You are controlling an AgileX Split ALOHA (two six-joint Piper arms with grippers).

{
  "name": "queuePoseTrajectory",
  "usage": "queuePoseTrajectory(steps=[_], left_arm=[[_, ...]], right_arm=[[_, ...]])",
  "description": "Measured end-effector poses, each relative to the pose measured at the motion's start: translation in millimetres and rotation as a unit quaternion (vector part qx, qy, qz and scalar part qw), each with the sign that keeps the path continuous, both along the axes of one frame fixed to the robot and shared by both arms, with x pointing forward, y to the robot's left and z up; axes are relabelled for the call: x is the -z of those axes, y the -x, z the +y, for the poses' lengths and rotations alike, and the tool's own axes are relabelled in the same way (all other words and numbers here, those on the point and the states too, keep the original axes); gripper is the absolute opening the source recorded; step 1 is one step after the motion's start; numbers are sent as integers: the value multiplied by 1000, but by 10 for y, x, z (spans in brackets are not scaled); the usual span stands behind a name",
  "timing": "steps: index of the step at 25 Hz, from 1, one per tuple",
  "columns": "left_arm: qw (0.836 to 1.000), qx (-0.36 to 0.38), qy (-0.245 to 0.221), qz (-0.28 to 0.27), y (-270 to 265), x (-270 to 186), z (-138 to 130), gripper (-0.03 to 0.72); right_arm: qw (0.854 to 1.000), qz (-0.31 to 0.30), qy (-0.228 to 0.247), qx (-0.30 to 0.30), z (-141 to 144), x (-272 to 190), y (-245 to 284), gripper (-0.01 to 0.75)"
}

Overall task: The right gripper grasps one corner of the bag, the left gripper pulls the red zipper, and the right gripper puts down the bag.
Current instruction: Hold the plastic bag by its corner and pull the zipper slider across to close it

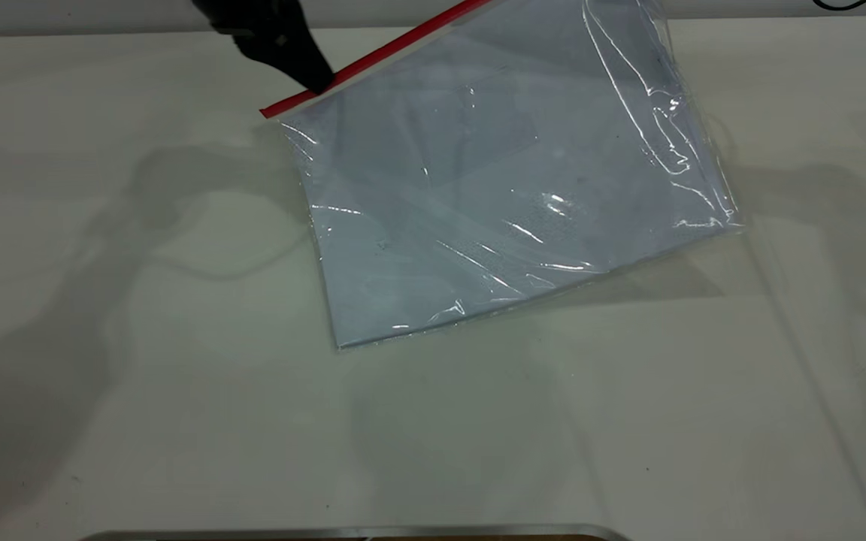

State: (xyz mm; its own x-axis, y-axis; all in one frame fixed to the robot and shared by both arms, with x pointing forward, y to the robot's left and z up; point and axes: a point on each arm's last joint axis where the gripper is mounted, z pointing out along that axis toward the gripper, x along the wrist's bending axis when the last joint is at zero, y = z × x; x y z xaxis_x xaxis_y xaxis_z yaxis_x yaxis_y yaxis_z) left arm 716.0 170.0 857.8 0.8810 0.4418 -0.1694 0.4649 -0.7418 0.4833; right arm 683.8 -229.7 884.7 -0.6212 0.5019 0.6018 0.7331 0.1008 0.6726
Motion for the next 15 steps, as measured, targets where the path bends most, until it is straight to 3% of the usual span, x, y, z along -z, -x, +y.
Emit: queuePoseTrajectory(steps=[10, 15], left_arm=[[998, -32, -40, 29, -22, 39, 346, 104], [998, -52, -18, 41, -26, 23, 346, 124]], right_arm=[[1000, -1, -2, 6, -15, -6, -9, 34], [1000, -13, 13, 17, -38, 10, -36, 39]])
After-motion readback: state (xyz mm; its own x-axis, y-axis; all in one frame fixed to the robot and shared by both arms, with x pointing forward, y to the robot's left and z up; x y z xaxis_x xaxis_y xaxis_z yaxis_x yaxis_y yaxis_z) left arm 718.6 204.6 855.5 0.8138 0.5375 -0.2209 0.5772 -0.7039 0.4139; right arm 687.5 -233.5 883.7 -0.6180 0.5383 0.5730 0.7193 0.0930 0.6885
